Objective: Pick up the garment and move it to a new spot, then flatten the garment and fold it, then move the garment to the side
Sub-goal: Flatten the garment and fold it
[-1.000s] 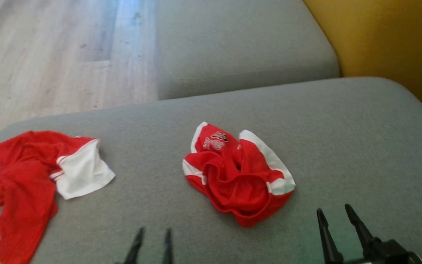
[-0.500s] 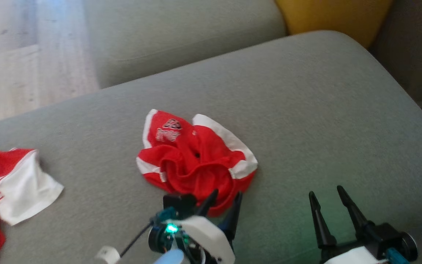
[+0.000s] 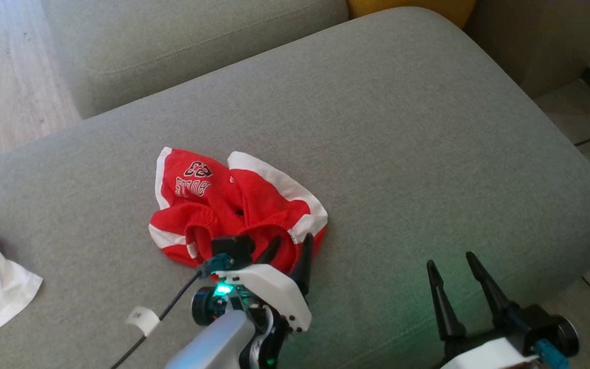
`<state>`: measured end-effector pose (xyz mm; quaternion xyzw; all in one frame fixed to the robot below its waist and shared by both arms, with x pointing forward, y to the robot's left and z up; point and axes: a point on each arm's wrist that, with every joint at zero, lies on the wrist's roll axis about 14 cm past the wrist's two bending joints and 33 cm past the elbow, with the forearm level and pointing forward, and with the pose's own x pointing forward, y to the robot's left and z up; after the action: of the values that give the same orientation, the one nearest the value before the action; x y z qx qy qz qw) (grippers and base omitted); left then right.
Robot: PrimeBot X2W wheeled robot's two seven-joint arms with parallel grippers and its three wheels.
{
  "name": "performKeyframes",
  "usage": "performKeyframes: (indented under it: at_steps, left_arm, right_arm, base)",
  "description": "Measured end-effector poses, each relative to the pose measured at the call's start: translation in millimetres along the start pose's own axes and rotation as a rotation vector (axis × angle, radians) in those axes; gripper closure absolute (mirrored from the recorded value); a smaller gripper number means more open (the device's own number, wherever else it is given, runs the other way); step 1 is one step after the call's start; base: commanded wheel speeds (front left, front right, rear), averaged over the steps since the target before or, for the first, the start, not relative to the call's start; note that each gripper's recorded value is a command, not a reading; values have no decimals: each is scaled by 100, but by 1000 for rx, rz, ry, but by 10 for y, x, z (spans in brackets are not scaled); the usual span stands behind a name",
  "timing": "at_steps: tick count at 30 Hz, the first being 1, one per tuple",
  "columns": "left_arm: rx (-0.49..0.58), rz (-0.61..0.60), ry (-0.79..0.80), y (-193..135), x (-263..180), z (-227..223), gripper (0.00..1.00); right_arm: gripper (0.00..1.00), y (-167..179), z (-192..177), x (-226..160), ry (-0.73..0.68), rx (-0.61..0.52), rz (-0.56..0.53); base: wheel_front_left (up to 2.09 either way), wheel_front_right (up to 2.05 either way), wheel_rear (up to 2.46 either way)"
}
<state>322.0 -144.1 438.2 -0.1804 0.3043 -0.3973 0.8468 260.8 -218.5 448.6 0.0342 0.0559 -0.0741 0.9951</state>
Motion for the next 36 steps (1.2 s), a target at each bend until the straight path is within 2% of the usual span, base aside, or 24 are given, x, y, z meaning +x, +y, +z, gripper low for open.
performKeyframes:
  at_steps: [1,2,4,5,6,11,18,22,25,31,36]
  left_arm:
    - [-1,6,-1,20,12,3,0]
    - [2,14,-1,46,19,-3,5]
    - [7,32,-4,104,25,-6,21]
    - [7,48,-3,154,25,-27,51]
    - [3,48,1,168,24,-40,100]
    - [10,26,19,146,38,-65,100]
    - [103,-75,-41,-84,77,178,100]
    - [196,-175,-115,-387,114,603,100]
    - [256,-283,-178,-753,93,997,100]
    - [413,-414,-354,-1434,-102,1829,100]
    - [432,-472,-431,-1687,-329,2195,100]
  right_arm:
    - [0,-2,6,3,-2,0,-1]
    - [0,-1,17,11,-5,-1,0]
    - [0,-3,49,30,-16,-3,1]
    - [0,1,51,29,-17,-2,2]
    - [0,5,53,30,-18,-2,4]
    - [0,31,49,36,-17,-2,13]
    - [0,51,66,22,-29,2,21]
    - [0,56,110,9,-48,4,24]
    - [0,54,147,-7,-65,7,25]
    - [0,37,209,-43,-95,11,23]
    - [0,4,253,-18,-109,3,23]
  base:
    - [0,0,0]
    - [0,0,0]
    - [0,0,0]
    - [0,0,0]
    - [0,0,0]
    - [0,0,0]
    - [0,0,0]
    - [0,0,0]
    - [0,0,0]
    - [0,0,0]
    - [0,0,0]
